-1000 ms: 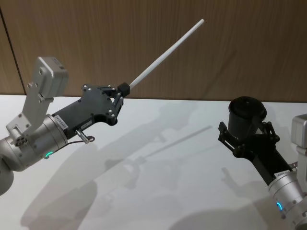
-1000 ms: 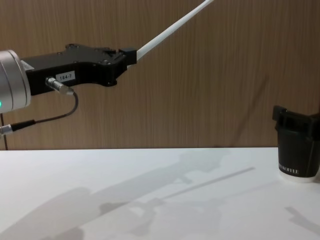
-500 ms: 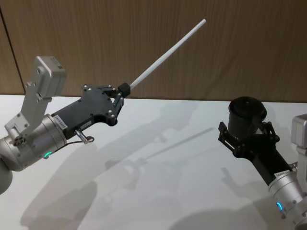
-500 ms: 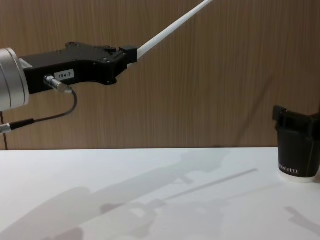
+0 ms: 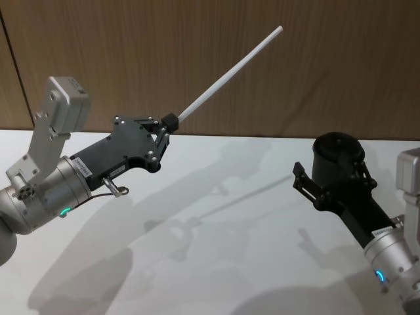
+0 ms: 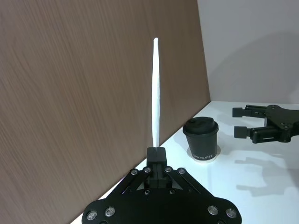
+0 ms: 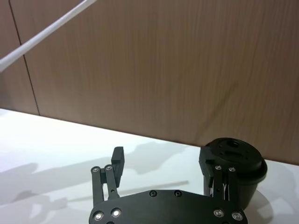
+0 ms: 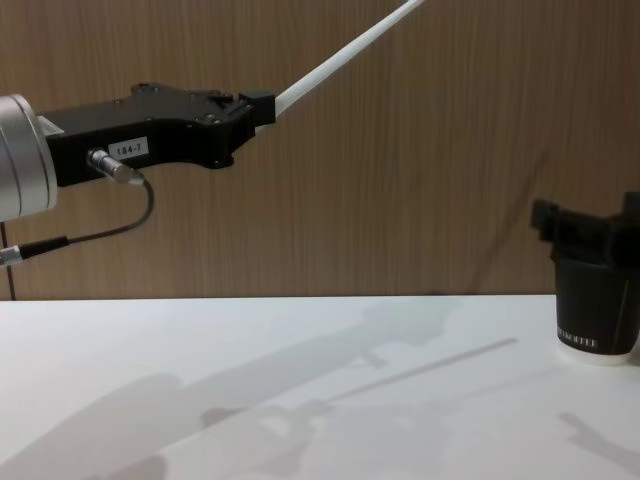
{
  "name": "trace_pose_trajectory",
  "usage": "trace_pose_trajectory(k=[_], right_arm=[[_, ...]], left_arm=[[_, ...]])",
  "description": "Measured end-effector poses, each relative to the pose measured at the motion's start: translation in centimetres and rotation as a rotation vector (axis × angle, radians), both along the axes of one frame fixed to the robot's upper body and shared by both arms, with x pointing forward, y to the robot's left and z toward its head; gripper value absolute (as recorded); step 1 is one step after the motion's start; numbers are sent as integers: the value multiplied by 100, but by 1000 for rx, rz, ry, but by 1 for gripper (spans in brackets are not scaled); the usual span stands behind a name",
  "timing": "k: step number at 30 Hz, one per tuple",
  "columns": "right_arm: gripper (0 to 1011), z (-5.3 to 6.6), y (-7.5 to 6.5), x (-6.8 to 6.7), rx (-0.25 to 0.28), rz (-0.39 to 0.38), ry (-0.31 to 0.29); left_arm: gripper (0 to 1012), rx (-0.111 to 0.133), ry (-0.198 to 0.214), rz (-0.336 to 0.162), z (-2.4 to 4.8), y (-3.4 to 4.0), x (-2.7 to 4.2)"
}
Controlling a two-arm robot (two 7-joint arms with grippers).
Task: Pick up the straw with one hand, pass it to the other hand, and insert it into the cup.
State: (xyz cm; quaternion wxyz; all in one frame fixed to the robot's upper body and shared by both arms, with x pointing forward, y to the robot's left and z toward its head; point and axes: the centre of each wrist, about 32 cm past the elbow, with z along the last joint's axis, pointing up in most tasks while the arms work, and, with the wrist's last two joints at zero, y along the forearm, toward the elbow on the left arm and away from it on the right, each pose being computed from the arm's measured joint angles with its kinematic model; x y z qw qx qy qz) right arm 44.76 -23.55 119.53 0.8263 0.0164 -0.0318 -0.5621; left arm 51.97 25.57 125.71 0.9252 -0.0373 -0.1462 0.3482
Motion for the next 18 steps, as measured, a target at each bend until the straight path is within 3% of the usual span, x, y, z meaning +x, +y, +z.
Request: trace_pose_trajectory(k=[18], right_arm=[[1001, 342, -64, 143, 157, 106, 81]], left_arm=[[0, 0, 0, -2, 1, 3, 0]])
